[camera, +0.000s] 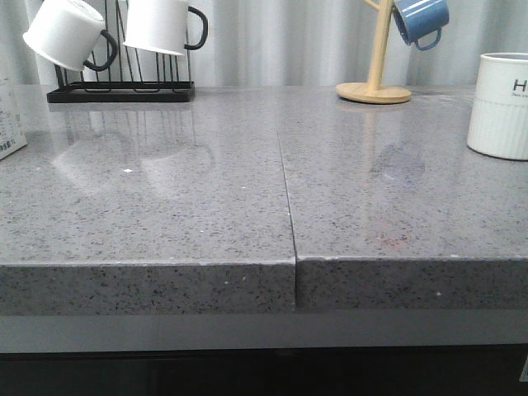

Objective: Place milk next to cup
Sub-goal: 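Reach the right gripper to the white HOME mug and grasp it, then slide the white mug with the right gripper toward the table's middle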

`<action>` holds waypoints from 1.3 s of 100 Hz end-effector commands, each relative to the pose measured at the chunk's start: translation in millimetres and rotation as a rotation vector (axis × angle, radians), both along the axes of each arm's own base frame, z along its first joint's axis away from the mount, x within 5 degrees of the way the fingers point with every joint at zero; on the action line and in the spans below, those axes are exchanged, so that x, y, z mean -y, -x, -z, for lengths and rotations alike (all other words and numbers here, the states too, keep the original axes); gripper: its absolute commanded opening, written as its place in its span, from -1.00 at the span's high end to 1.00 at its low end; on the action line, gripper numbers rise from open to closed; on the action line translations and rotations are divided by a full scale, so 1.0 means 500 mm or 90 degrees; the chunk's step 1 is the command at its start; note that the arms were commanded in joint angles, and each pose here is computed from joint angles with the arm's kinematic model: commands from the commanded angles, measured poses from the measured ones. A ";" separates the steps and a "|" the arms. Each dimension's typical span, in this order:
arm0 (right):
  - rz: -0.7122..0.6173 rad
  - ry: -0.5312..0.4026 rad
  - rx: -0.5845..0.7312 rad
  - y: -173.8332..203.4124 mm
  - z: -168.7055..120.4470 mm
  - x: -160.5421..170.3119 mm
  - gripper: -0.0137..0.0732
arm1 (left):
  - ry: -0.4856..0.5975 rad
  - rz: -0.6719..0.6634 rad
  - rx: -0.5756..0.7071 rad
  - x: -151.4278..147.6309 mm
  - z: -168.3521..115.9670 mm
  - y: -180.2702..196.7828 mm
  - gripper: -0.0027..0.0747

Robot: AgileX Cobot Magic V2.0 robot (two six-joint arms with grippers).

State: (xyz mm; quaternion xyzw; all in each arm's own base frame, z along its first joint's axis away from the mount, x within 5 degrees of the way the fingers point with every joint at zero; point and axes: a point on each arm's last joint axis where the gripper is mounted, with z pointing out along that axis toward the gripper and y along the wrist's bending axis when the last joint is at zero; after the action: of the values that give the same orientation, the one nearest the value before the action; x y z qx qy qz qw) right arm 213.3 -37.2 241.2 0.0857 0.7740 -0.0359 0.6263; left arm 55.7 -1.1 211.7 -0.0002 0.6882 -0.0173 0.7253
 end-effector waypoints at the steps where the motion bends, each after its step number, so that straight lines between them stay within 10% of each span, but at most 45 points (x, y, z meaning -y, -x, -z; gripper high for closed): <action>1: 0.005 0.013 0.100 -0.026 -0.033 0.008 -0.29 | 0.010 0.006 0.039 0.001 0.017 0.002 0.99; 87: -0.025 -0.011 0.090 -0.196 0.027 0.030 -0.26 | 0.010 0.006 0.039 0.001 0.017 0.002 0.99; 118: -0.046 0.005 0.119 -0.220 0.036 0.029 0.80 | 0.010 0.006 0.039 0.001 0.017 0.002 0.99; 130: -0.047 0.010 0.136 -0.220 0.029 0.029 0.81 | 0.010 0.006 0.039 0.001 0.017 0.002 0.99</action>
State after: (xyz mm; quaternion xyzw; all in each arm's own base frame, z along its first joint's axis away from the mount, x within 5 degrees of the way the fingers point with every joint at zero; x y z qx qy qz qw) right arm 320.5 -49.7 195.4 0.0672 0.7645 -0.0048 0.6411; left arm 55.7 -1.1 211.7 -0.0002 0.6882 -0.0173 0.7253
